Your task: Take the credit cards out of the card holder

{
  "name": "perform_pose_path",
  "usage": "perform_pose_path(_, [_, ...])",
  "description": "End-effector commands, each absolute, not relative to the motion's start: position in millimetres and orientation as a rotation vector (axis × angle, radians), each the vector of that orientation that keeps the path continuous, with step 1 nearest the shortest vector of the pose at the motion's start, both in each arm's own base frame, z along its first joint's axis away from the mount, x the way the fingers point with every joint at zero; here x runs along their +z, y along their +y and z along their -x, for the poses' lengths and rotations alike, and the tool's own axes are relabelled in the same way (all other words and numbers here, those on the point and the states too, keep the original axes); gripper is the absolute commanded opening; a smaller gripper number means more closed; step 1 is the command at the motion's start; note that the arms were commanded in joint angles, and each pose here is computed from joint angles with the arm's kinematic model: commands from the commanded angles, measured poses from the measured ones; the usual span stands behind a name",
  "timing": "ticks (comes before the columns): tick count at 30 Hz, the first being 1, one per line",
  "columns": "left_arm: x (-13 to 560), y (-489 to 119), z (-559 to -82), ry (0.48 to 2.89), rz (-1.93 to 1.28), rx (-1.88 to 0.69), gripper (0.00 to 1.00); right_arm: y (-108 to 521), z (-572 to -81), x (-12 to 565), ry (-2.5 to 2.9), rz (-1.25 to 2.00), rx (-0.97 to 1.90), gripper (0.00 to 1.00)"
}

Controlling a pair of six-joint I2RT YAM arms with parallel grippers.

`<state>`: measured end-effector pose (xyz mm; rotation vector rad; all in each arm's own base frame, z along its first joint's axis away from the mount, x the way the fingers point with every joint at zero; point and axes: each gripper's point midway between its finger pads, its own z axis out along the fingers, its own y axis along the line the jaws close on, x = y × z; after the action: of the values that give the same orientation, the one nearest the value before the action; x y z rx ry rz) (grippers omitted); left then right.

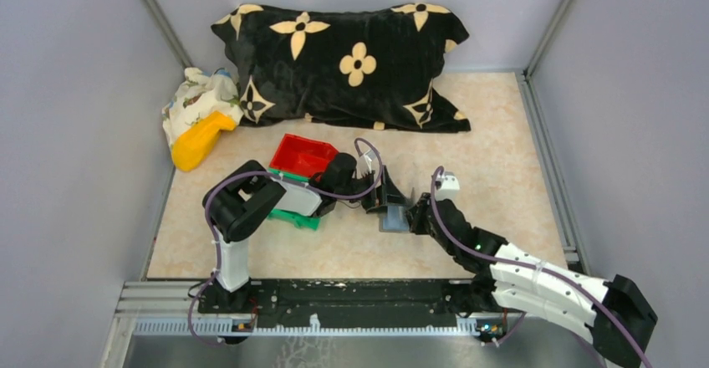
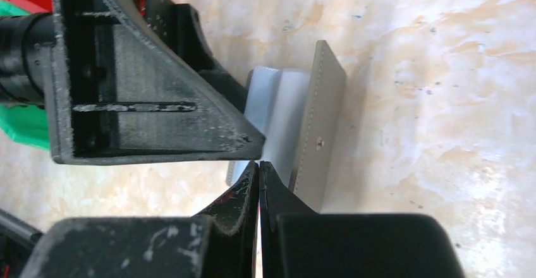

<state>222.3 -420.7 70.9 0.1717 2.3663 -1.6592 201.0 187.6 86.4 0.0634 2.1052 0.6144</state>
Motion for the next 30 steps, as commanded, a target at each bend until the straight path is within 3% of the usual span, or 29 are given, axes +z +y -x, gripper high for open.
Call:
perform_pose_path(1, [89.9, -425.3, -226.4, 2.307, -0.218, -1.682, 0.95, 167.4, -209.0, 96.7, 2.09, -0.144, 0.52, 0.0])
perform_pose_path(16, [114.2, -440.8, -231.6, 2.258, -0.259, -1.718, 0.95, 130.7, -203.1, 85.5, 2.085, -0.287, 0.444, 0.0])
perform_pose_path(24, [124.2, -460.5, -236.2, 2.242, -0.288, -1.744, 0.95, 137.6, -199.1, 48.2, 2.193, -0.29, 0.434, 0.0])
perform_pose_path(30, [111.2, -482.2, -244.9, 2.267, -0.307, -1.728, 0.95, 141.7, -199.1, 52.8, 2.183, -0.286, 0.469, 0.0])
